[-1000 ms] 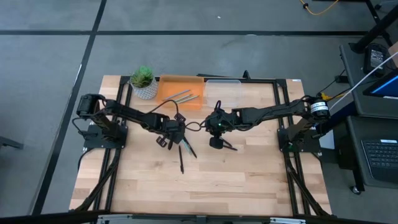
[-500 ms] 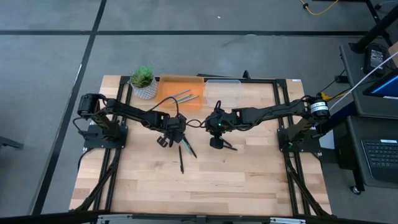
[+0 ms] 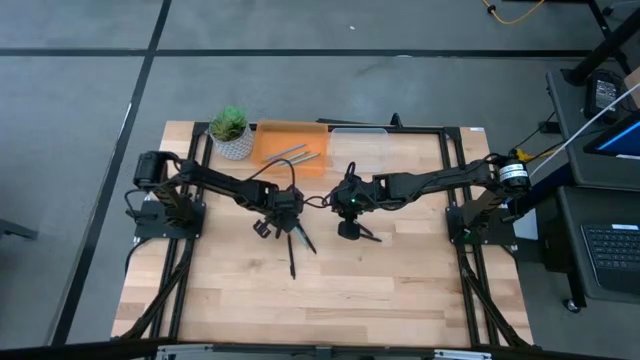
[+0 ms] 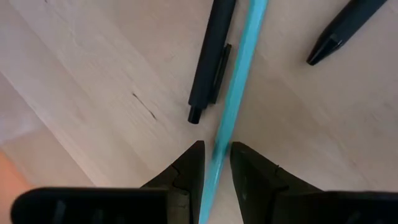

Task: Sort pens & pencils
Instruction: Put the light blue pencil into the orange bin

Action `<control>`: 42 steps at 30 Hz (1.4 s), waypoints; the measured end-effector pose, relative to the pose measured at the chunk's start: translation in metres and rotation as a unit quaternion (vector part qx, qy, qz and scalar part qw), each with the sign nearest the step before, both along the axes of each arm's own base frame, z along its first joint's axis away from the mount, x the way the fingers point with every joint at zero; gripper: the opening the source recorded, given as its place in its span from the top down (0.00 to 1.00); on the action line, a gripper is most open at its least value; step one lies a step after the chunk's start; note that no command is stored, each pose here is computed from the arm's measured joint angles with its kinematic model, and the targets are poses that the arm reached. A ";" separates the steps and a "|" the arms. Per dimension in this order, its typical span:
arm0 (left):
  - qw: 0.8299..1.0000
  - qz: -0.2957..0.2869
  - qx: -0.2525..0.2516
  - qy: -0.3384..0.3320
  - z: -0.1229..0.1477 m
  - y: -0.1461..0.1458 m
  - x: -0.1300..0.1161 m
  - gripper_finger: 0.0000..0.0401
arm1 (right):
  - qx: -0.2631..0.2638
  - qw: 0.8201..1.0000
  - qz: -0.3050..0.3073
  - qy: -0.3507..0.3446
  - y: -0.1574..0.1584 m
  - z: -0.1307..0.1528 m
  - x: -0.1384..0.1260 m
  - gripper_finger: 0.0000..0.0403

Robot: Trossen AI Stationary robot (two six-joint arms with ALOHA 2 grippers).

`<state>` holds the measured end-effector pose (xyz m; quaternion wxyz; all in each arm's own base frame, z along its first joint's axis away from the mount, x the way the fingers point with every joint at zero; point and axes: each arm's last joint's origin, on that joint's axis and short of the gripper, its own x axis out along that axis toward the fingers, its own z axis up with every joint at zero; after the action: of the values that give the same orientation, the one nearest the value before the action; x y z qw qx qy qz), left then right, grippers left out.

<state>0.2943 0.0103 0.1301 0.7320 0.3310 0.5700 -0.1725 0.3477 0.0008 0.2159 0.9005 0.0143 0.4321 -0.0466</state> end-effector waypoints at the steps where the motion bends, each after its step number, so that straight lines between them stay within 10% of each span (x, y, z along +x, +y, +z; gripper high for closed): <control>1: 1.000 -0.001 0.000 0.001 0.001 -0.002 0.001 0.81 | 0.000 1.000 0.000 0.000 0.000 0.000 0.000 0.93; 16: 0.998 0.055 -0.034 -0.005 0.002 -0.007 0.002 0.98 | 0.009 1.000 -0.009 0.001 0.001 0.000 0.000 0.93; 42: 0.997 0.071 -0.032 -0.002 0.004 -0.007 0.000 0.98 | 0.009 1.000 -0.006 0.007 0.002 -0.001 -0.001 0.93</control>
<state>0.2942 0.0030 0.1337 0.7536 0.2663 0.5851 -0.1371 0.3465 0.0029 0.2149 0.8969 0.0245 0.4389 -0.0483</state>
